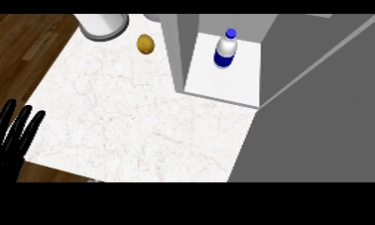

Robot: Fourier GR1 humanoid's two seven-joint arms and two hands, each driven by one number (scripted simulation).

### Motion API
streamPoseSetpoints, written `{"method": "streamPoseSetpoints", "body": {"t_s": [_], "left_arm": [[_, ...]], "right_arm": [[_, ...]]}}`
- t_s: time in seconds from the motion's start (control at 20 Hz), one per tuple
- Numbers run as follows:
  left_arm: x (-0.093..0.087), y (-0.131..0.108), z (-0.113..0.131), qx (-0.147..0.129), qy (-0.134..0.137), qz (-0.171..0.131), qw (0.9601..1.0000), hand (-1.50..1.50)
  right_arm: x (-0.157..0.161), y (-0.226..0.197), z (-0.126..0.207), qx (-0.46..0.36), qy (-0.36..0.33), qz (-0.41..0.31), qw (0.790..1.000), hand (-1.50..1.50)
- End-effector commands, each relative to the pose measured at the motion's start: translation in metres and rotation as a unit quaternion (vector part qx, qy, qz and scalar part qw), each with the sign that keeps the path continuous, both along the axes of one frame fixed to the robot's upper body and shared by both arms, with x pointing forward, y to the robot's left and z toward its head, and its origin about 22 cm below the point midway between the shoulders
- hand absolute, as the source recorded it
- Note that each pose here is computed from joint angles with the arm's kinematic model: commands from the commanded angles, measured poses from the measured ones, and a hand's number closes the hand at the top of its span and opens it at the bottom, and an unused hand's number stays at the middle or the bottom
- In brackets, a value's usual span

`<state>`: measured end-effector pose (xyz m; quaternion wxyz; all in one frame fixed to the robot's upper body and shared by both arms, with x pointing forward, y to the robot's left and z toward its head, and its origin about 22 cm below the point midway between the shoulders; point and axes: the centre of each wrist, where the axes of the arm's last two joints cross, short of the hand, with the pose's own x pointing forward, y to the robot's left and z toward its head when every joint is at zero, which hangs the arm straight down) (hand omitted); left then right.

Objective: Pick up the bottled water, place it into the cabinet and close the cabinet

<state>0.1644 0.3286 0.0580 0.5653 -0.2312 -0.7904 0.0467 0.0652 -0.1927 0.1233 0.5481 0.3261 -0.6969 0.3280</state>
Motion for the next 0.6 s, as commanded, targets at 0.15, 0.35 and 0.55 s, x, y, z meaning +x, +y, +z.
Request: {"method": "streamPoseSetpoints", "body": {"t_s": [0.15,0.35,0.55], "left_arm": [[0.003,0.004,0.006,0.008,-0.002,-0.023,0.9997,-1.50],[0.002,0.010,0.005,0.009,0.000,-0.016,0.9998,-1.50],[0.003,0.010,0.006,0.009,-0.001,-0.017,0.9998,-1.50]], "right_arm": [[0.008,0.012,0.016,-0.069,-0.061,0.108,0.990,-1.50],[0.012,0.014,0.019,-0.056,-0.070,0.112,0.990,1.50],[0.016,0.014,0.020,-0.071,-0.074,0.114,0.988,1.50]]}}
